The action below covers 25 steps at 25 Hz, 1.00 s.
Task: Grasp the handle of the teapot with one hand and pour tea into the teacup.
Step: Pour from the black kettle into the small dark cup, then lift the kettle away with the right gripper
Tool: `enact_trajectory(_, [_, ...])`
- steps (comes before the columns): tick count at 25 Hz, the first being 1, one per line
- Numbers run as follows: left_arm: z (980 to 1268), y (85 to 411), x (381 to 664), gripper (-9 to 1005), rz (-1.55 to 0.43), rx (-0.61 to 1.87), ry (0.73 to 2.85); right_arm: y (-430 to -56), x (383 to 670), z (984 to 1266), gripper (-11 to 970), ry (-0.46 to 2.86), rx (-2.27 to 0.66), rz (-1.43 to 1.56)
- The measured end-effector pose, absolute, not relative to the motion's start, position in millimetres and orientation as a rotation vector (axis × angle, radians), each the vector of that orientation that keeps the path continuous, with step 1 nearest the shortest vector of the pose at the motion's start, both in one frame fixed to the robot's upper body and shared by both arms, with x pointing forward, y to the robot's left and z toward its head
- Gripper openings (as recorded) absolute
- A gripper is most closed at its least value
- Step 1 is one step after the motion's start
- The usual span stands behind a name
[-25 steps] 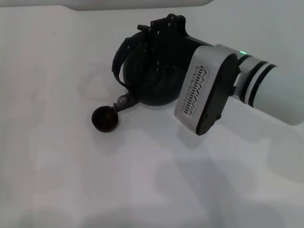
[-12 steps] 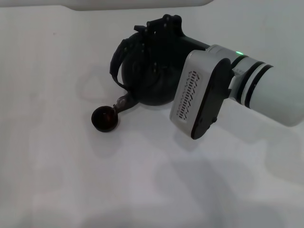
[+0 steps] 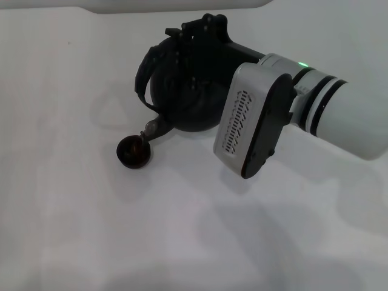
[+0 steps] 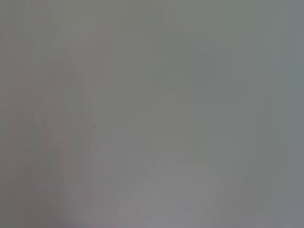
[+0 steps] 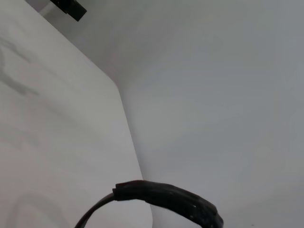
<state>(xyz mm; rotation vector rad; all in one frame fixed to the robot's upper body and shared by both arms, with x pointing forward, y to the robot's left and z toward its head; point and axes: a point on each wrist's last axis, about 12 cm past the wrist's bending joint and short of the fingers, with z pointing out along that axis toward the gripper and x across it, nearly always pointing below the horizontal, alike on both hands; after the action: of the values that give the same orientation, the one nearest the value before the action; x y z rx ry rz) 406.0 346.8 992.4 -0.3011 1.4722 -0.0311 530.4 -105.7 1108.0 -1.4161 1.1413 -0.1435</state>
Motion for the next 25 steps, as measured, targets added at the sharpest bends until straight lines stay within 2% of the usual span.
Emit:
enact_trajectory(12, [993, 347, 406, 886, -0.03, -0.3, 1.472, -107, 531, 1107, 106, 1.153, -1.408, -0.142])
enact_trajectory(25, [994, 347, 407, 887, -0.034, -0.294, 1.466, -127, 533, 1096, 105, 1.286, -1.206, 0.066])
